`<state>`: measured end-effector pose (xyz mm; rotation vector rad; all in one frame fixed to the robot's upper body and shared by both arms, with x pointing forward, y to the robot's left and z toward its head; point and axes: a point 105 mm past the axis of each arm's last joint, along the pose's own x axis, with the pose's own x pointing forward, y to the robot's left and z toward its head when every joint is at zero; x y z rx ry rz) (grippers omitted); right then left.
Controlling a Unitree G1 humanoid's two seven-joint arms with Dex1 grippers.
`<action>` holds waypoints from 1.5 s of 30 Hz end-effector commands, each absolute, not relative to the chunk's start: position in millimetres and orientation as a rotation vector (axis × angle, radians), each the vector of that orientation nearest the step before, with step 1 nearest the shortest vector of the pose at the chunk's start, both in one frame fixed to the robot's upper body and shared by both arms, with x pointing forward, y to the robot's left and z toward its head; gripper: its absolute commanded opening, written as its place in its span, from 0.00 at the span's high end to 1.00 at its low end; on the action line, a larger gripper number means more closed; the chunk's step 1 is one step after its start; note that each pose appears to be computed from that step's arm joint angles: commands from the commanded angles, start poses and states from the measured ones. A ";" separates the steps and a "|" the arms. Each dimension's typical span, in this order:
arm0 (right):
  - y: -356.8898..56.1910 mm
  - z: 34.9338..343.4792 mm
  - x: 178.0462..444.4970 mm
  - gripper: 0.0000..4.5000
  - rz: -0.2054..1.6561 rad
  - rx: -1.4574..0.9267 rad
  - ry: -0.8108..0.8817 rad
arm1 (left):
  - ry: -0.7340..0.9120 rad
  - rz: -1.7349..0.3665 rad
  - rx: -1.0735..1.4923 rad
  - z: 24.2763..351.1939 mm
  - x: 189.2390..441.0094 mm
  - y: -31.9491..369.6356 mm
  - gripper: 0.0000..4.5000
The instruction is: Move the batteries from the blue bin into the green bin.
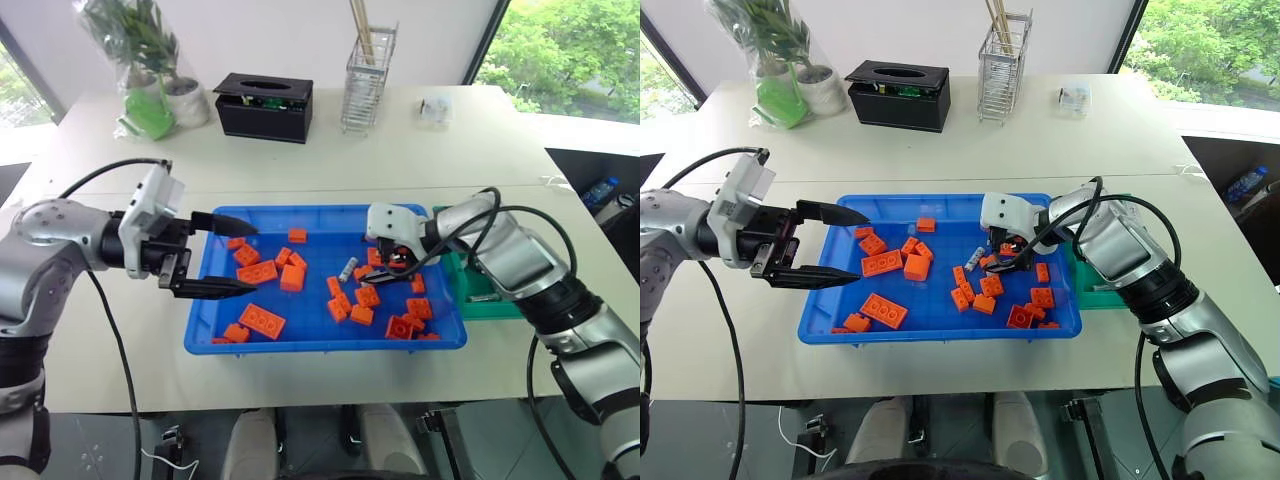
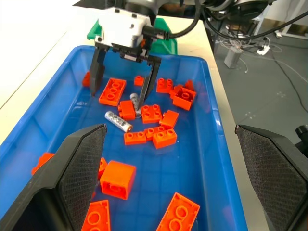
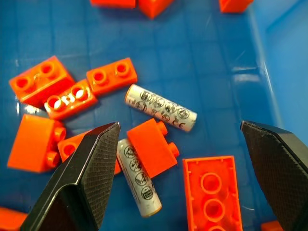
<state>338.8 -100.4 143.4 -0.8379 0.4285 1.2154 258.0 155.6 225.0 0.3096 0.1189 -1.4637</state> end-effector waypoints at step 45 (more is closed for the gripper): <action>-257.3 215.0 301.6 0.36 0.554 -0.485 0.417 | 0.081 -1.524 0.282 222.9 266.8 142.0 0.00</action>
